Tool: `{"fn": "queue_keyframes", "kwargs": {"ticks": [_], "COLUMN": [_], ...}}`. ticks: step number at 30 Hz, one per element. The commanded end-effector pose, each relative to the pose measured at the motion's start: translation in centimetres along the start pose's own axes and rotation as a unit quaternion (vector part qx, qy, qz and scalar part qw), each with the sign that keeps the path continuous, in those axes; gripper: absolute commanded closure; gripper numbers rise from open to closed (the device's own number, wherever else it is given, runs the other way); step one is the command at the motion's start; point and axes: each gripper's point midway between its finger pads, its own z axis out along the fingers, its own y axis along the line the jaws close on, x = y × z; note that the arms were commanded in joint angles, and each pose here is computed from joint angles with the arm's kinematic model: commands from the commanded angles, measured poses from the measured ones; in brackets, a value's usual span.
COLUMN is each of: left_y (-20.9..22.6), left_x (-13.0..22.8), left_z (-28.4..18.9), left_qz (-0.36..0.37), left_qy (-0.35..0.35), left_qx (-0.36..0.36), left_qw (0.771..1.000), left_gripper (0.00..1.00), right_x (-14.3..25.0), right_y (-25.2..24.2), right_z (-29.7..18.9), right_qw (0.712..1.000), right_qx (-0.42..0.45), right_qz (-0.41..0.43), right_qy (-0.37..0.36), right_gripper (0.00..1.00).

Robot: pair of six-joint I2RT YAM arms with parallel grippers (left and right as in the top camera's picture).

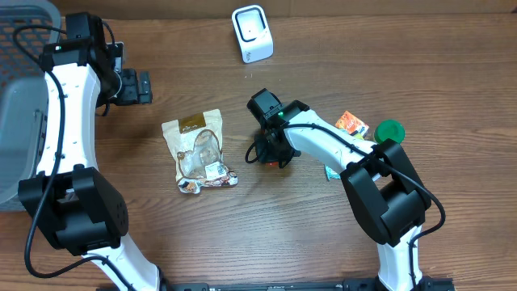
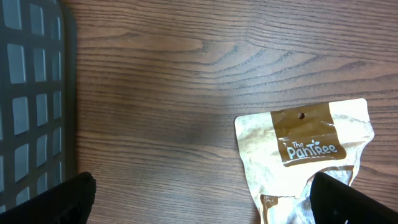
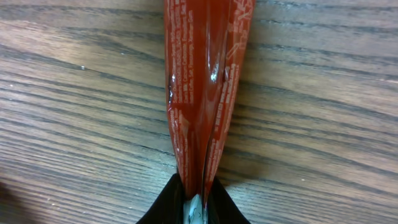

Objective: Scan the item barcode

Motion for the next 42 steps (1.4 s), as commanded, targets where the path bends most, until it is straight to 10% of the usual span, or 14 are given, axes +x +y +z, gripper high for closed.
{"fn": "queue_keyframes", "kwargs": {"ticks": [1,42], "left_y": [-0.2,-0.2], "left_x": [-0.4,-0.4], "left_z": [-0.6,-0.6], "left_qz": [0.009,0.009], "left_qy": [-0.01,-0.01], "left_qx": [0.002,0.002], "left_qw": [1.0,1.0], "left_gripper": [0.01,0.01], "right_x": [1.2,-2.8], "right_y": [0.0,-1.6], "right_z": [0.9,-3.0], "right_qw": [1.0,0.999], "right_qx": [-0.005,-0.016], "right_qz": [0.004,0.03], "right_qy": [0.022,0.0], "right_gripper": [0.88,0.96]}}
